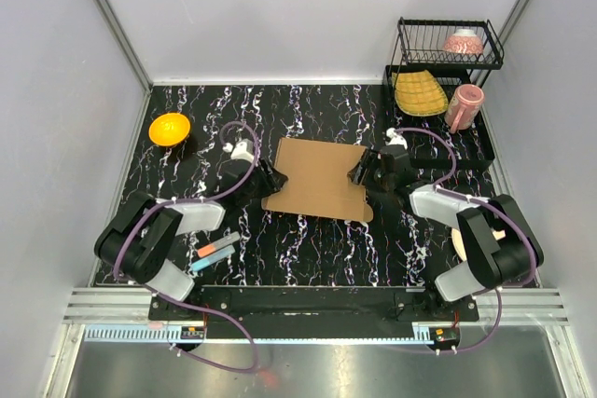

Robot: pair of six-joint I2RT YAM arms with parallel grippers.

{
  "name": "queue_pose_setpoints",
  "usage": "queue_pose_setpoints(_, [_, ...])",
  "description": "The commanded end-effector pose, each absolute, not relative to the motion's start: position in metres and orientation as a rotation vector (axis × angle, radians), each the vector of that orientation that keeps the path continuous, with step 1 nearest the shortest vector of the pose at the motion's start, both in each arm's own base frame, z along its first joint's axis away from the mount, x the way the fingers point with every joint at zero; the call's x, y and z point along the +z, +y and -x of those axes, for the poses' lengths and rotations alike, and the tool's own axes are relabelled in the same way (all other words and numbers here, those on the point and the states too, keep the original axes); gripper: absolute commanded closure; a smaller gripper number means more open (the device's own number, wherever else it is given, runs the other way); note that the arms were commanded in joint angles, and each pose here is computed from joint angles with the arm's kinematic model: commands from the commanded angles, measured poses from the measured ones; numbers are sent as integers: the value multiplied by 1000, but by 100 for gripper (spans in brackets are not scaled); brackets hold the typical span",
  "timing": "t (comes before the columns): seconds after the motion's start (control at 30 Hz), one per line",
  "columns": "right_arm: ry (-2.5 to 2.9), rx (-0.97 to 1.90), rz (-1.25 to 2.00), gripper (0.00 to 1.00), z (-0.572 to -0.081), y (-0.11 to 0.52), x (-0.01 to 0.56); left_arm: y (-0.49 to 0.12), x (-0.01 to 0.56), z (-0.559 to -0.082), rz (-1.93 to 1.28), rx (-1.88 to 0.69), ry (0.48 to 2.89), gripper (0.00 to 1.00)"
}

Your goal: Fold the paper box

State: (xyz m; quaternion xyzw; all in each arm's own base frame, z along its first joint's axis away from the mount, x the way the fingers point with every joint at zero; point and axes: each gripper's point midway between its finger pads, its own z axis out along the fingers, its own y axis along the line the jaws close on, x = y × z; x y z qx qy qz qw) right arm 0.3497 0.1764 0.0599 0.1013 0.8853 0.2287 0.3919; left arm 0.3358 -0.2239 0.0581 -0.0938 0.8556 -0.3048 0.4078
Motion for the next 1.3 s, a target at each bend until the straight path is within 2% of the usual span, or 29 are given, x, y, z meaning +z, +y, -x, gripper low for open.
queue_pose_setpoints(0.0, [2367, 647, -161, 37, -326, 192, 29, -217, 31, -299, 334, -801, 2239, 50])
queue_pose_setpoints(0.13, [2387, 610, -147, 35, -324, 187, 22, -192, 26, -296, 392, -682, 2221, 52])
queue_pose_setpoints(0.17, [2389, 607, -150, 34, -322, 186, 22, -190, 37, -302, 404, -672, 2187, 48])
queue_pose_setpoints(0.2, [2380, 605, -157, 33, -324, 185, 24, -186, 37, -302, 416, -653, 2195, 37])
queue_pose_setpoints(0.3, [2328, 610, -198, 27, -326, 183, 43, -179, 61, -314, 433, -625, 2157, 20])
queue_pose_setpoints(0.43, [2253, 605, -230, 24, -331, 178, 73, -171, 95, -332, 430, -612, 2075, 12])
queue_pose_setpoints(0.6, [2261, 678, -208, 26, -325, 186, 71, -180, 98, -344, 408, -721, 2020, 10])
queue_pose_setpoints(0.83, [2299, 692, -167, 30, -312, 186, 40, -214, 80, -340, 344, -957, 2011, 16])
queue_pose_setpoints(0.97, [2320, 693, -157, 32, -309, 186, 30, -222, 67, -336, 338, -1017, 2033, 30])
queue_pose_setpoints(1.1, [2322, 688, -163, 34, -307, 184, 28, -216, 61, -328, 377, -1024, 2015, 52])
queue_pose_setpoints(1.2, [2320, 685, -165, 35, -305, 183, 29, -208, 57, -323, 393, -988, 2017, 58])
queue_pose_setpoints(1.27, [2309, 690, -169, 34, -305, 183, 34, -204, 62, -324, 400, -962, 2009, 59])
